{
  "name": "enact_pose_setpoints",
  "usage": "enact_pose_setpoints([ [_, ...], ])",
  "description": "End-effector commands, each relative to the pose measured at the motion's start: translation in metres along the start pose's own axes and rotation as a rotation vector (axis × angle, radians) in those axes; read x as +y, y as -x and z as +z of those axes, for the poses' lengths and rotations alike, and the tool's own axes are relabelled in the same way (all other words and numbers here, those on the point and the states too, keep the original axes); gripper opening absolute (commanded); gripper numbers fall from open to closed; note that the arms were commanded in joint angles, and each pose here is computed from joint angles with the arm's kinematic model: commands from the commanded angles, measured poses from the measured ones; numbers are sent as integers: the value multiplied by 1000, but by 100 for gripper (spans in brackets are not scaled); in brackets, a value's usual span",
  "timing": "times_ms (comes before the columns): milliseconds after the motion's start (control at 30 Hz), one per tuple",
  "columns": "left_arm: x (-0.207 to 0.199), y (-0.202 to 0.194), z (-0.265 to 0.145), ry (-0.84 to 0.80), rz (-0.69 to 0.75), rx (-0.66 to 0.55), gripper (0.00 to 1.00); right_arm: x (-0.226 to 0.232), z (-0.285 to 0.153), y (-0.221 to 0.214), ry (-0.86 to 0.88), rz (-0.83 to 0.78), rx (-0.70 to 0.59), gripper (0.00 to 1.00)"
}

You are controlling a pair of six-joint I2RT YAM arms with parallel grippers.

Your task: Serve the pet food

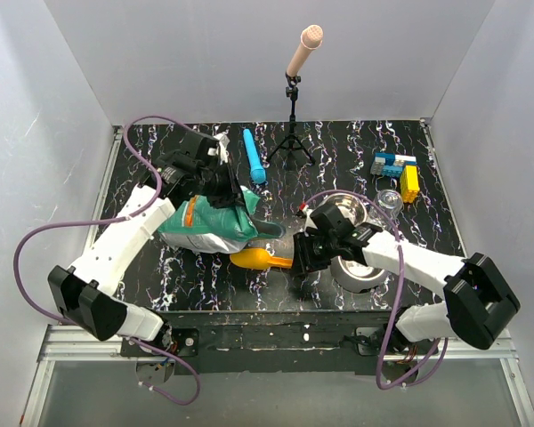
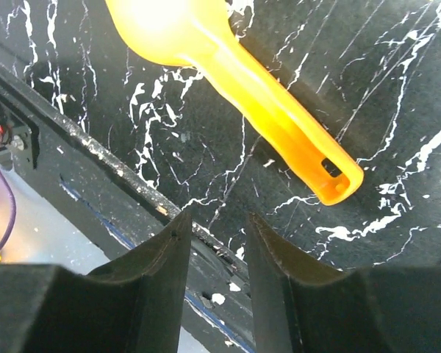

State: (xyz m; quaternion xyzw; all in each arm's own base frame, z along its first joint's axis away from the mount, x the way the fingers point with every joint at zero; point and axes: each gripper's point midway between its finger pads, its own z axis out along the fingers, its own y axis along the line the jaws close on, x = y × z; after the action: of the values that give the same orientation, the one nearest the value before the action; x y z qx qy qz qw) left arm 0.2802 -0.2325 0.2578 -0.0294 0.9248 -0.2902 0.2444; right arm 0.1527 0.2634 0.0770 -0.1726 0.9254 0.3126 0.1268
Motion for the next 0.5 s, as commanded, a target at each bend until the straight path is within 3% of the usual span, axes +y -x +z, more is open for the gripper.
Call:
enact_pose_setpoints([
  [0,42,-10,-10,164,-16,-28,0,-6,0,14,-63,0,-39,45],
  [67,57,-8,-13,239,-8,-51,0,-14,2,14,-96,-27,-27,56],
  [133,73,0,-17,297,-23,-76,0,-13,2,15,-94,-67,-18,79],
  [200,81,6,-18,310,-38,-73,0,-13,2,19,-92,-123,-16,84],
  [467,90,54,-45,383,-49,-174,0,-4,14,38,-175,-478,-53,77],
])
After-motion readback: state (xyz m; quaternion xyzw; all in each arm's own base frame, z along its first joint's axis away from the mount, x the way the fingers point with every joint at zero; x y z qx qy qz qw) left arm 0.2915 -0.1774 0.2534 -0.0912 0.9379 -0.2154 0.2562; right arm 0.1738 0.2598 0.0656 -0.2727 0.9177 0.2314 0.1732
